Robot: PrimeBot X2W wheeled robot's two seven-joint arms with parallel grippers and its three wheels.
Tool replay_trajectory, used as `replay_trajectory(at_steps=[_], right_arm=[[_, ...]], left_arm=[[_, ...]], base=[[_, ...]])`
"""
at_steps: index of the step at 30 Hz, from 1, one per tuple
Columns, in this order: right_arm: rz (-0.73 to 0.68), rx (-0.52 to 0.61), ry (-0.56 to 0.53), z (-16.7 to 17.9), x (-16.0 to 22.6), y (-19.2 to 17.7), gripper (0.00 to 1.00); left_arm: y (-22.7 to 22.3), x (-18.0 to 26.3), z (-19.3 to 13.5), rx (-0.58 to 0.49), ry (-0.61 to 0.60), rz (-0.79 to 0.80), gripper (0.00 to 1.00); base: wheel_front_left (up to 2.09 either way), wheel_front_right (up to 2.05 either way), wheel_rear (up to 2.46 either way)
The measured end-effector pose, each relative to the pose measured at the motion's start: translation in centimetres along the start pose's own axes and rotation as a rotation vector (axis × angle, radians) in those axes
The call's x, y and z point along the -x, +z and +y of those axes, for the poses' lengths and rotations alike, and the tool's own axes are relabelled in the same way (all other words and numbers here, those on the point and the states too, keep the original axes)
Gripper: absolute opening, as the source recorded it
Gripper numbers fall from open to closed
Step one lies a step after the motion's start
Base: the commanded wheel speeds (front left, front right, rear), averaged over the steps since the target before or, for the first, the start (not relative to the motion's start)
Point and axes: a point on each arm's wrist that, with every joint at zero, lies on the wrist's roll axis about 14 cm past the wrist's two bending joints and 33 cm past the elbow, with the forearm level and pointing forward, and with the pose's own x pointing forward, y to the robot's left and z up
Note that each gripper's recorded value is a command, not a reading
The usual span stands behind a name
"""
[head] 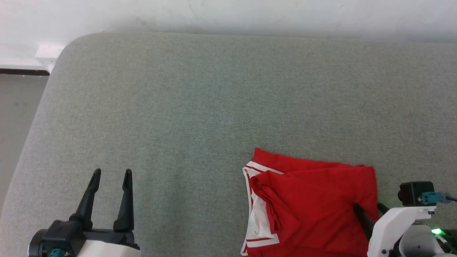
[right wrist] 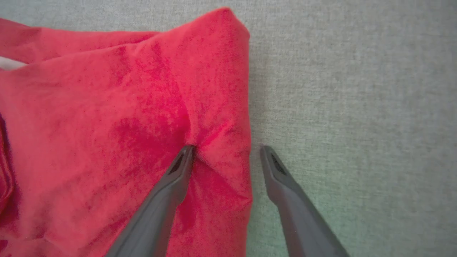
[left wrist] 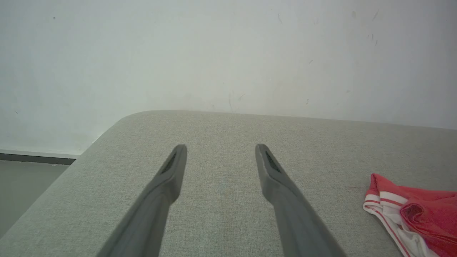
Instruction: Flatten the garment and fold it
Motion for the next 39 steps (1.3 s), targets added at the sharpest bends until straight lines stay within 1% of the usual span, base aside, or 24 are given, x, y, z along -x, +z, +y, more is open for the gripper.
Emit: replay_trajectory(at_steps=[1, 2, 3, 7, 13, 18, 23, 32, 39], right_arm=[[0.003, 0.001, 0.005, 0.1, -0.3, 0.0, 1.0], [0.007, -0.005, 0.013, 0.3, -0.5, 0.0, 0.49], [0.01, -0.012, 0.021, 0.5, -0.7, 0.0, 0.0], [0.027, -0.026, 0.056, 1.4, -1.1, 0.0, 0.0], [0.006, -0.014, 0.06, 1.6, -0.5, 0.6, 0.0], [-0.03, 0.034, 0.062, 1.5, 0.2, 1.6, 0.0], [-0.087, 0.093, 0.047, 0.9, 1.1, 3.6, 0.0], [-0.152, 0.202, -0.043, -2.3, 3.2, 6.9, 0.0], [-0.176, 0.269, -0.172, -6.7, 5.2, 9.4, 0.0]], left_arm=[[0.0, 0.0, 0.1, -0.003, 0.003, 0.001, 1.0], [0.0, 0.0, 0.3, -0.006, 0.005, 0.003, 1.0], [-0.1, 0.0, 0.3, -0.008, 0.007, 0.005, 1.0], [-0.2, -0.1, 0.4, -0.011, 0.008, 0.009, 1.0], [0.2, -0.6, -0.5, -0.002, -0.022, -0.008, 1.0], [0.6, -1.0, -1.4, 0.007, -0.049, -0.026, 1.0], [0.9, -1.0, -2.4, 0.018, -0.07, -0.039, 1.0], [1.1, -1.4, -5.1, 0.034, -0.16, -0.047, 1.0], [1.4, -2.6, -7.7, 0.038, -0.246, -0.062, 1.0]], base=[[0.0, 0.0, 0.0], [0.0, 0.0, 0.0], [0.0, 0.0, 0.0], [0.0, 0.0, 0.0], [0.0, 0.0, 0.0], [0.0, 0.0, 0.0], [0.0, 0.0, 0.0], [0.0, 0.0, 0.0], [0.0, 0.0, 0.0]])
